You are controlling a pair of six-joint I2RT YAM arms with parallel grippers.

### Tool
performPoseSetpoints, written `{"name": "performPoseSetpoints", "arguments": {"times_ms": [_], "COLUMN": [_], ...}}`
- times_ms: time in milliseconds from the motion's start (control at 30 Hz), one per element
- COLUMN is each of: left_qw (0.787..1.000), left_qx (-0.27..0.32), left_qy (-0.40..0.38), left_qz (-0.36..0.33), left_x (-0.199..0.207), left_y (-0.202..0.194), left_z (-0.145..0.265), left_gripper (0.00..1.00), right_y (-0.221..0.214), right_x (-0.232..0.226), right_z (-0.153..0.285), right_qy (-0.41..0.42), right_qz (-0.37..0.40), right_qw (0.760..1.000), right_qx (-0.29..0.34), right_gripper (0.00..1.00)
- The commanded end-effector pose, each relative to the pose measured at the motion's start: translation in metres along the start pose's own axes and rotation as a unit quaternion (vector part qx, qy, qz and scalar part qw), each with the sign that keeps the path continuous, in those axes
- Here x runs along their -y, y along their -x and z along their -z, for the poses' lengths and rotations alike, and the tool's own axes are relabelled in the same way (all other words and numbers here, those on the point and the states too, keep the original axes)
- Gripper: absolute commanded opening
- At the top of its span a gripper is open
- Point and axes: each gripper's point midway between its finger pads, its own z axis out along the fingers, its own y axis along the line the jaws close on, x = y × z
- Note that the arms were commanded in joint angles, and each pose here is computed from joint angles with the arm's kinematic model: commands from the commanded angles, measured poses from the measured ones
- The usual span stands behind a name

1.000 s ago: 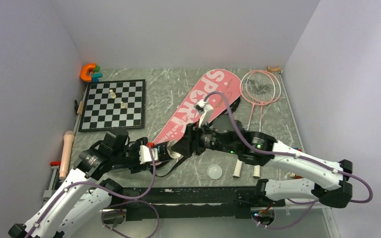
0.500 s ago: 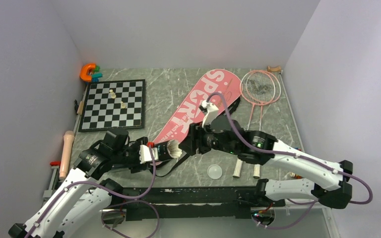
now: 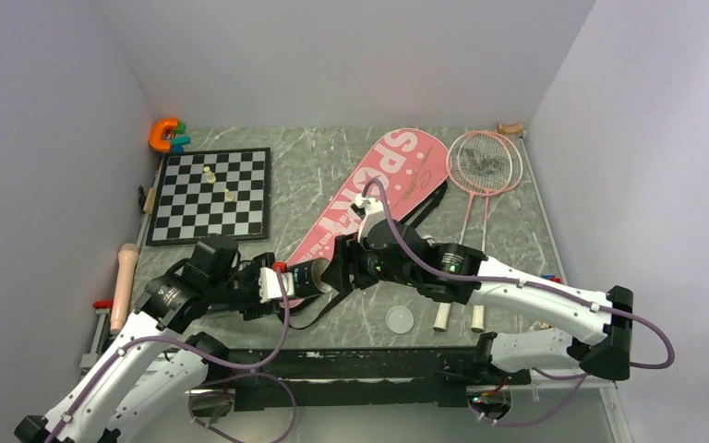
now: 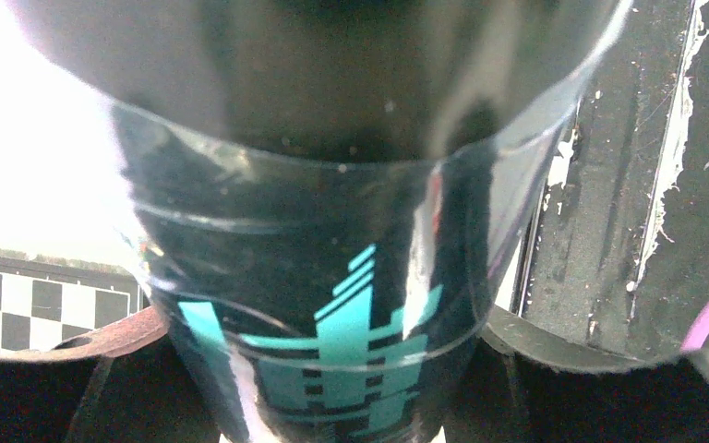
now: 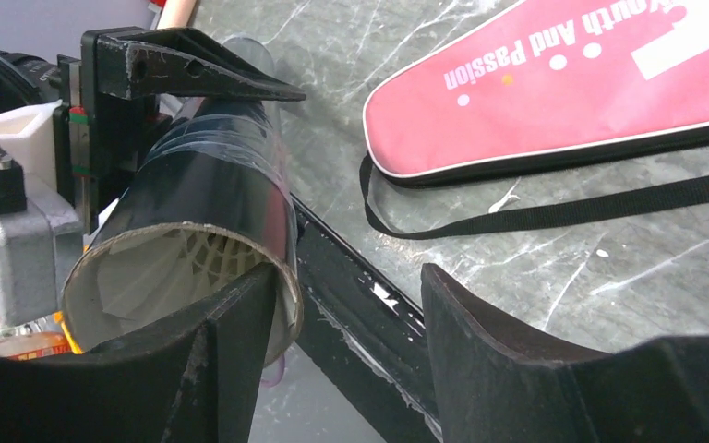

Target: Pack up the badminton gear

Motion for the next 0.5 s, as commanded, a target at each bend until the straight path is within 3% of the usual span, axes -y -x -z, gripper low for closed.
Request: {"name": "performPoseSetpoints", "arguments": {"times_ms": [0,267,467], "left_qw": [0.998,0.998,0.999], "left_qx": [0.052,0.054,0.04], "left_qy": [0.012,0.006,0.004], "left_qz": [-0.024,-0.025,-0.025], "left_x": [-0.01,-0.007,-0.005], "left_y": [0.034,0.034,0.023], "left_z": [0.013,0.015,0.009], "left_gripper": [0.0,0.0,0.0], "right_y": [0.002,0.01,0.049], "right_x": [-0.006,-0.02,-0.012], "right_z": [-0.016,-0.025,0.031], "right_qy": [0.015,0.039,0.03], "right_qz": [-0.001,-0.011,-0.039], "right_qw": [1.0,0.999,0.995], "right_qx": [0.01,0.021,0.091], "right_gripper": [0.63,0.64,0.77]}}
